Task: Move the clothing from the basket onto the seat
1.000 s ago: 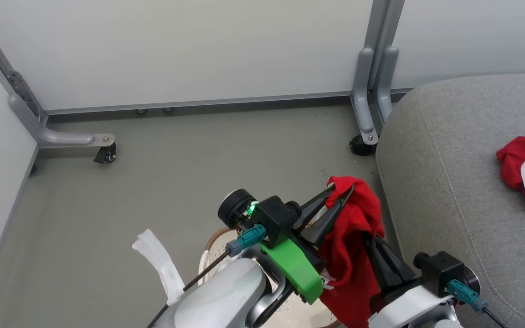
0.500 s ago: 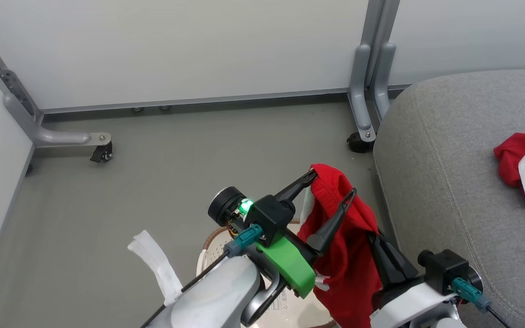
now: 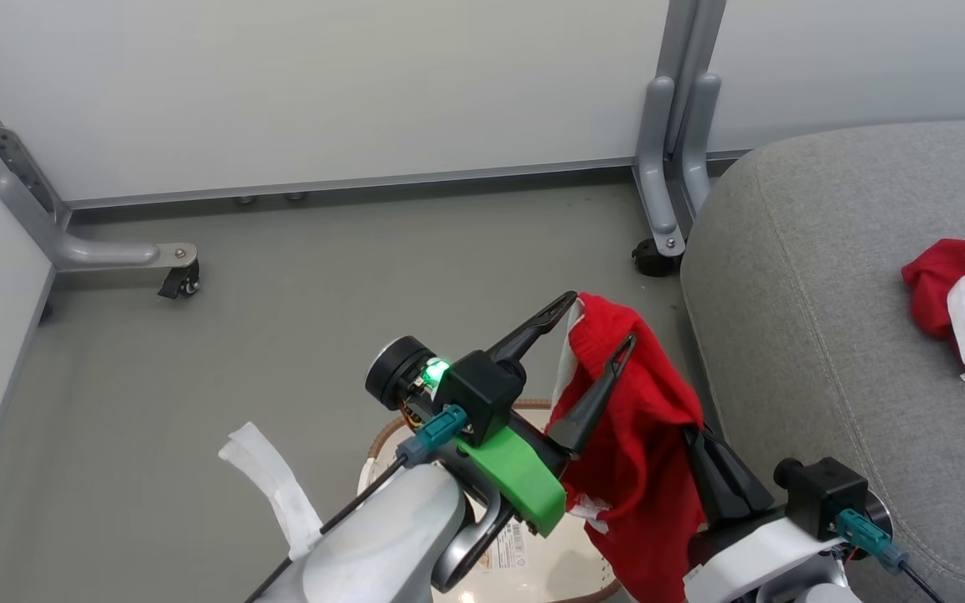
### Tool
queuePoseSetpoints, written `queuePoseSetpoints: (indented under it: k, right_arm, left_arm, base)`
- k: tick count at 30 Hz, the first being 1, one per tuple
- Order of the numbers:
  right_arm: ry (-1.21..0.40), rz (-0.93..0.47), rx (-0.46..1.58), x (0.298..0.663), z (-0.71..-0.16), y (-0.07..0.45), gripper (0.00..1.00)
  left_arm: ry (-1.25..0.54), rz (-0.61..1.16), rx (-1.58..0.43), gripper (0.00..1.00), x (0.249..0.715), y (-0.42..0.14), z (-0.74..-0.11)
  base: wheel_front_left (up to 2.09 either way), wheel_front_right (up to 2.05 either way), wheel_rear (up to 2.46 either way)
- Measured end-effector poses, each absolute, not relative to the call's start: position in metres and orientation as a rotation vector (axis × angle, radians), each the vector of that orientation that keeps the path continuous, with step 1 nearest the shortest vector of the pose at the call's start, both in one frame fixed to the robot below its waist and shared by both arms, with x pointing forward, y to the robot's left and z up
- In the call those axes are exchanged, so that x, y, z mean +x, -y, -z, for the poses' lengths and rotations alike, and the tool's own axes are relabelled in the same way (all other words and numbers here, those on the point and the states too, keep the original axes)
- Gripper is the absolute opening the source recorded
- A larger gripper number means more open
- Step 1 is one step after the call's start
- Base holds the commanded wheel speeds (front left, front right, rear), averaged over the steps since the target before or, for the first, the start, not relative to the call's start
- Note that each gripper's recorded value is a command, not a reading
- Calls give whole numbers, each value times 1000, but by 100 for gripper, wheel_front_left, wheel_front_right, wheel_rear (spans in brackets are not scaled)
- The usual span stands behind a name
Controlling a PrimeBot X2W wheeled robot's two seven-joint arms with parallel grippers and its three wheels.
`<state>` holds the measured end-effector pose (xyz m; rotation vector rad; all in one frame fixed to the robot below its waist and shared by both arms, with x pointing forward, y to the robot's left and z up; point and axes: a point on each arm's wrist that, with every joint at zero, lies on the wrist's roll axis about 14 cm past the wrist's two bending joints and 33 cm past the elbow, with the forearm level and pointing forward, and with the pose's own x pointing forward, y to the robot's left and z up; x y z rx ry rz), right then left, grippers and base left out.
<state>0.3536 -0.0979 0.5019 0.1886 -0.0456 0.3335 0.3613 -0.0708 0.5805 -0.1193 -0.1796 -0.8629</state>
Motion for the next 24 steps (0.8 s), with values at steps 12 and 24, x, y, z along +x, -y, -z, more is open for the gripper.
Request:
queuePoseSetpoints:
  k: [12,24]
  right_arm:
    - [40,-326,192,353,-500,100,0]
    - [46,-329,193,352,-502,99,0]
  left_arm:
    - [176,868,-118,100,362,73,-578]
    - [168,878,-111,100,360,74,-574]
  base:
    - [0,0,0]
    - [0,0,0]
